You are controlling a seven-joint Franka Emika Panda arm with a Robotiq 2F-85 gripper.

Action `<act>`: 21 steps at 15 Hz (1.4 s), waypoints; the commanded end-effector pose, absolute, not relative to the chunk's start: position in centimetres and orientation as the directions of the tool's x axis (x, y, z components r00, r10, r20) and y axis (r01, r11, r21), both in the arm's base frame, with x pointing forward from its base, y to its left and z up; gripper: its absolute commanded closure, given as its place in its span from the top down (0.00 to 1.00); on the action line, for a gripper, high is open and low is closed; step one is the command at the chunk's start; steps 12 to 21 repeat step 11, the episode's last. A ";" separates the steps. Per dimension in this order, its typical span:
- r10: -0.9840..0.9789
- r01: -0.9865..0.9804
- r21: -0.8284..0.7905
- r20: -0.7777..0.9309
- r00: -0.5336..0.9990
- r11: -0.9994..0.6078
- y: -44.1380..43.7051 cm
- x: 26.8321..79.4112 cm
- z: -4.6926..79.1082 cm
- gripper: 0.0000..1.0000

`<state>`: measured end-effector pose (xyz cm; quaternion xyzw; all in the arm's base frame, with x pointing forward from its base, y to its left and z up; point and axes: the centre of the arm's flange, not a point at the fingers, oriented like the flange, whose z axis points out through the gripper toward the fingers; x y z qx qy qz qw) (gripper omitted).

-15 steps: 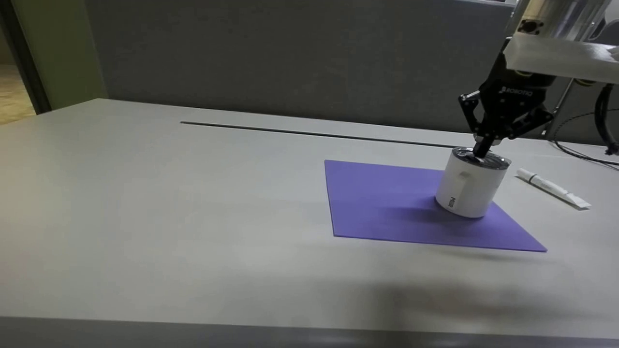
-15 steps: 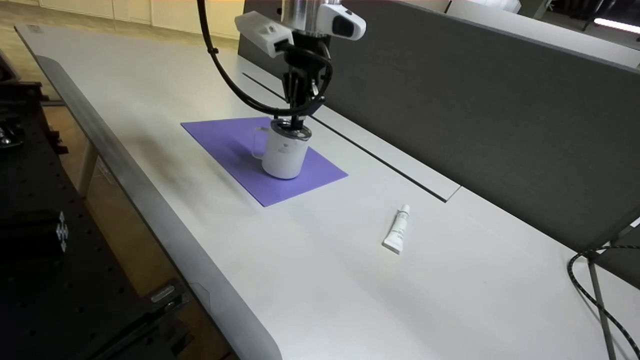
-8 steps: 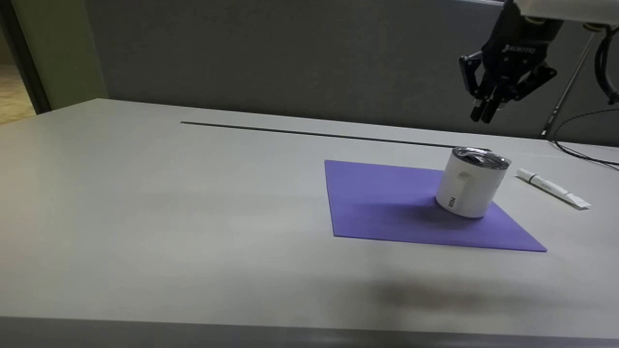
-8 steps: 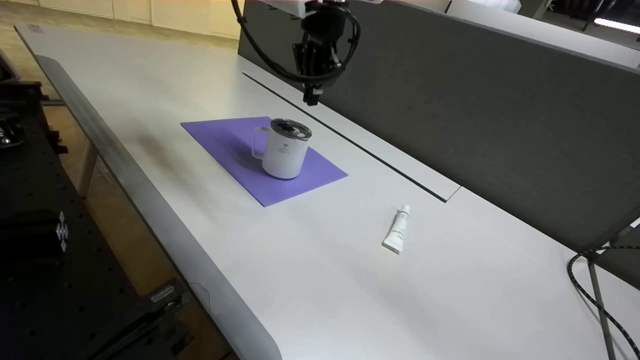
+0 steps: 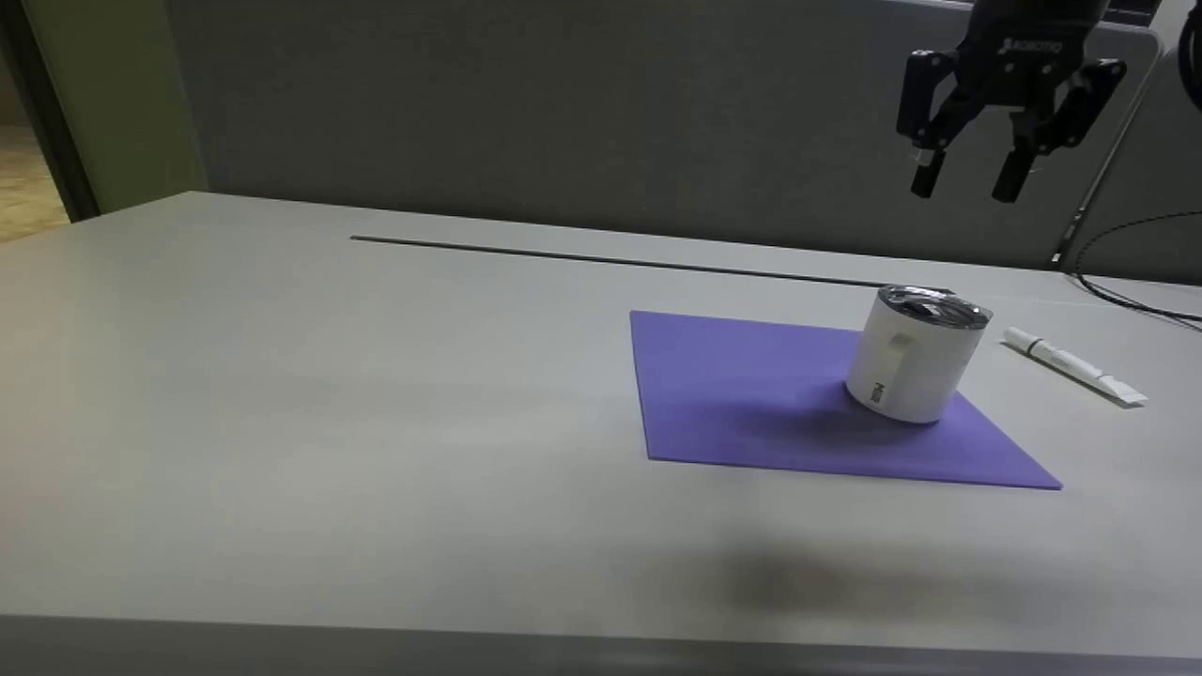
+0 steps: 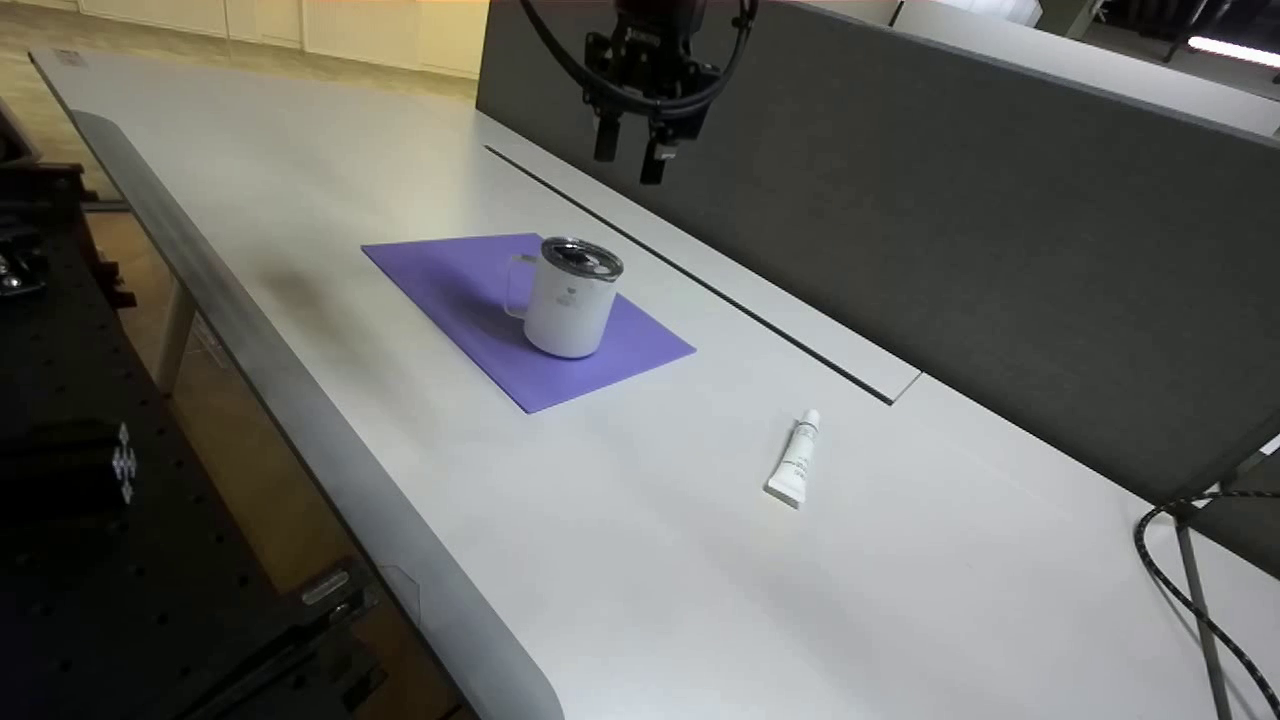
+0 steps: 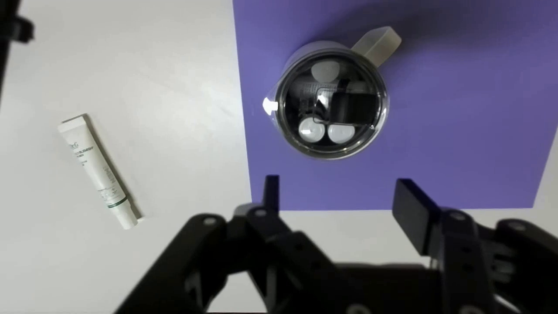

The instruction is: Slide the small lid on top of the white cup.

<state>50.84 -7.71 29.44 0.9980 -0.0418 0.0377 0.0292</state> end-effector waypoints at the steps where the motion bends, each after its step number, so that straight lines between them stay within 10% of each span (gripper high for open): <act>1: -0.060 -0.065 0.082 0.054 0.997 -0.995 -7.9 51.3 30.5 0.99; 21: -0.044 -0.047 0.089 0.030 0.999 -0.995 -7.8 50.8 29.6 1.00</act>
